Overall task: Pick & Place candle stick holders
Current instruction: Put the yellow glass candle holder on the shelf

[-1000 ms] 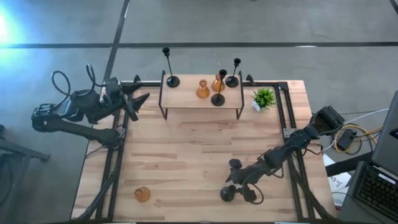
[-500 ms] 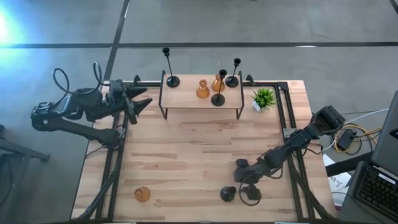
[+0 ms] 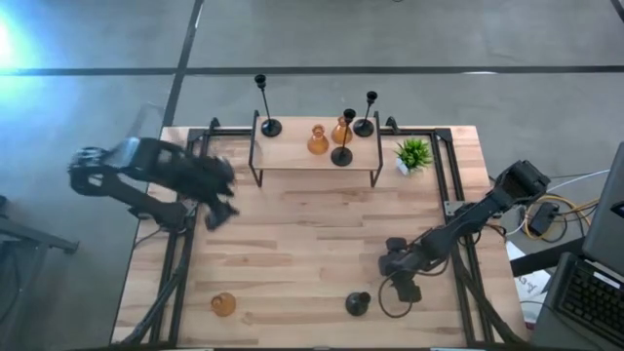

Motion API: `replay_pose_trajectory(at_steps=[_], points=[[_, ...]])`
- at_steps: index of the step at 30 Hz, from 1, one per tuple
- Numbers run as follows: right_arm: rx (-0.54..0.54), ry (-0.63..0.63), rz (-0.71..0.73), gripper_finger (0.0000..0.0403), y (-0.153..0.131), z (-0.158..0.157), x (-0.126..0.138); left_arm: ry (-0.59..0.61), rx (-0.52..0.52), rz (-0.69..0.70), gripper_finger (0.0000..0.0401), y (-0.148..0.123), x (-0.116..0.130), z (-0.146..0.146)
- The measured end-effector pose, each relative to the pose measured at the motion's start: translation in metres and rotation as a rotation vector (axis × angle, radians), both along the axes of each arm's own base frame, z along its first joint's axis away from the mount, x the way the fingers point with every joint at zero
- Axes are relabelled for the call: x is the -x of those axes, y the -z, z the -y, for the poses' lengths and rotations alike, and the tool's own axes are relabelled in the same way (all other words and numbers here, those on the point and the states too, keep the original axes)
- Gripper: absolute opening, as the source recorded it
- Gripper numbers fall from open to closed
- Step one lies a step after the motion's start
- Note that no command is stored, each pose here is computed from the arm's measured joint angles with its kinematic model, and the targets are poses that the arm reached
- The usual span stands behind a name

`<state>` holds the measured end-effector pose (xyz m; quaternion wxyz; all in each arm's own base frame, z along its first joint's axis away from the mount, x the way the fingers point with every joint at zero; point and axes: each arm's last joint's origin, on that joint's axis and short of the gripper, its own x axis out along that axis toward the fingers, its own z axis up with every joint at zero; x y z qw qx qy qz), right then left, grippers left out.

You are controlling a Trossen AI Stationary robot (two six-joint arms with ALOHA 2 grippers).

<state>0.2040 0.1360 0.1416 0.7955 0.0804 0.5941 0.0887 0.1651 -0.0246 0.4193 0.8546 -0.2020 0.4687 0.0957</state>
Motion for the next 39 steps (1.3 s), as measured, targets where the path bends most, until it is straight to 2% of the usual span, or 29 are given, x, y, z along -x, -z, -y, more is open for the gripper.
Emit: replay_pose_trajectory(at_steps=[4,10,20,30,34,39], points=[[-0.001,0.044,0.011,0.0231,-0.001,0.005,0.006,0.13,0.018,-0.216,0.0277,0.016,-0.021,0.025],[-0.005,0.09,0.043,0.0226,-0.006,0.011,0.015,0.27,-0.013,-0.337,0.0277,0.033,-0.032,0.065],[0.01,0.15,0.115,0.0226,-0.012,0.019,0.023,0.3,-0.074,-0.379,0.0277,0.046,-0.019,0.116],[0.017,0.151,0.109,0.0226,-0.009,0.021,0.026,0.353,-0.121,-0.425,0.0277,0.062,-0.012,0.152],[0.021,0.153,0.111,0.0226,-0.008,0.021,0.026,0.377,-0.119,-0.418,0.0277,0.072,-0.013,0.166],[0.019,0.153,0.114,0.0226,-0.008,0.021,0.026,0.322,-0.085,-0.415,0.0277,0.083,-0.009,0.178]])
